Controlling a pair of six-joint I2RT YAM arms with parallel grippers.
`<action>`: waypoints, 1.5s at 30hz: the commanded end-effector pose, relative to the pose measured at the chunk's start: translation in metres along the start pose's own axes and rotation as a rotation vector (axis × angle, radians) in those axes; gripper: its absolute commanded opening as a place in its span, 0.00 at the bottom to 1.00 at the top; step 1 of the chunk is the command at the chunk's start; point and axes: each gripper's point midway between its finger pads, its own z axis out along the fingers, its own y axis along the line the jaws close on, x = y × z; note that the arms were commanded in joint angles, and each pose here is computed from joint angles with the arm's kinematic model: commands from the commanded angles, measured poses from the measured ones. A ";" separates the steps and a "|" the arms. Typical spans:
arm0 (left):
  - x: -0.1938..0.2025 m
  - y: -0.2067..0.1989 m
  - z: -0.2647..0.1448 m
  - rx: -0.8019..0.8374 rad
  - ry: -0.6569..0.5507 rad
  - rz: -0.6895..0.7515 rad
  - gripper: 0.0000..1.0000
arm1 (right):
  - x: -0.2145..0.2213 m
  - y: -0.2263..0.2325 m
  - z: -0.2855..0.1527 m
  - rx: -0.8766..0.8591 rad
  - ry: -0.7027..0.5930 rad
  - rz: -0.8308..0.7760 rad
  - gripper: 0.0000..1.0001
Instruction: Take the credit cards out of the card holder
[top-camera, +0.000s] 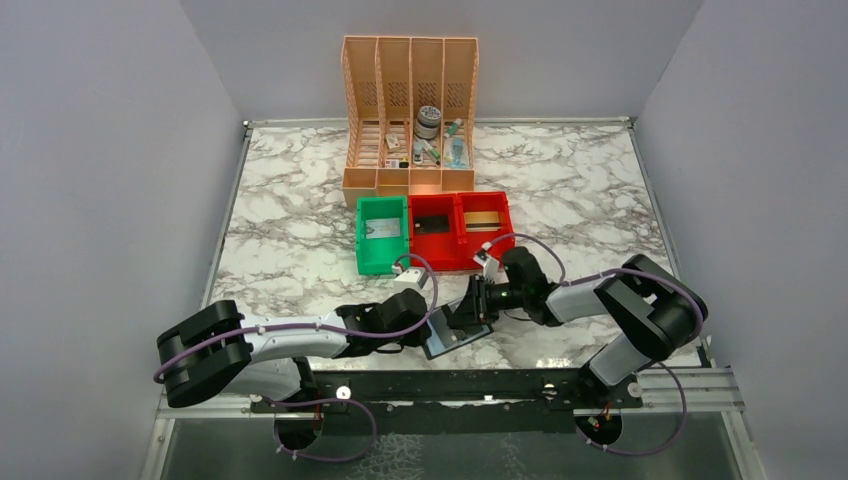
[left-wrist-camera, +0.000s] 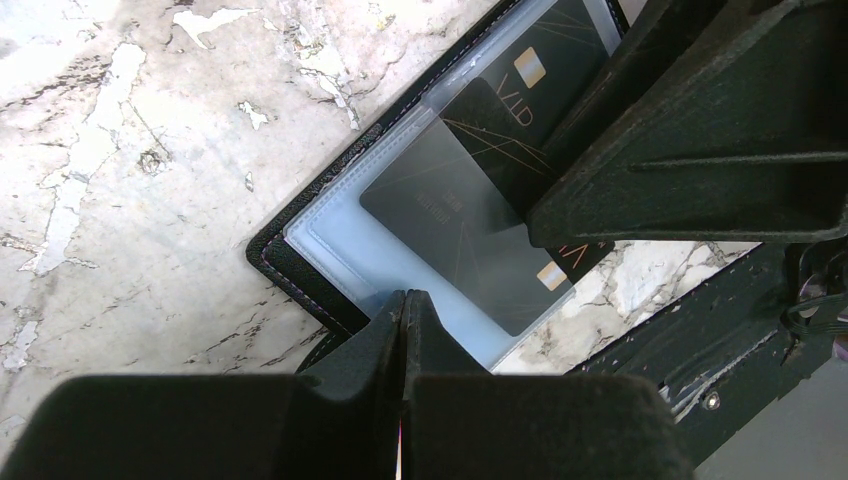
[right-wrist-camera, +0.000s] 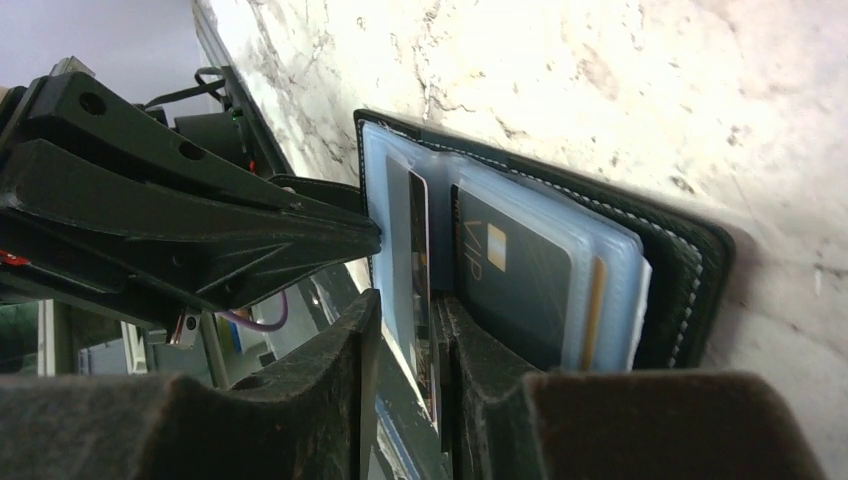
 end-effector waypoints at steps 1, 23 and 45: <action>0.018 0.019 -0.003 -0.060 0.060 0.023 0.00 | -0.004 0.005 0.004 -0.030 0.022 -0.073 0.25; 0.019 0.020 0.000 -0.060 0.060 0.023 0.00 | -0.011 0.004 -0.010 0.007 -0.098 -0.021 0.01; 0.017 0.013 0.007 -0.055 0.075 0.045 0.00 | -0.016 0.000 -0.007 0.060 0.041 -0.247 0.24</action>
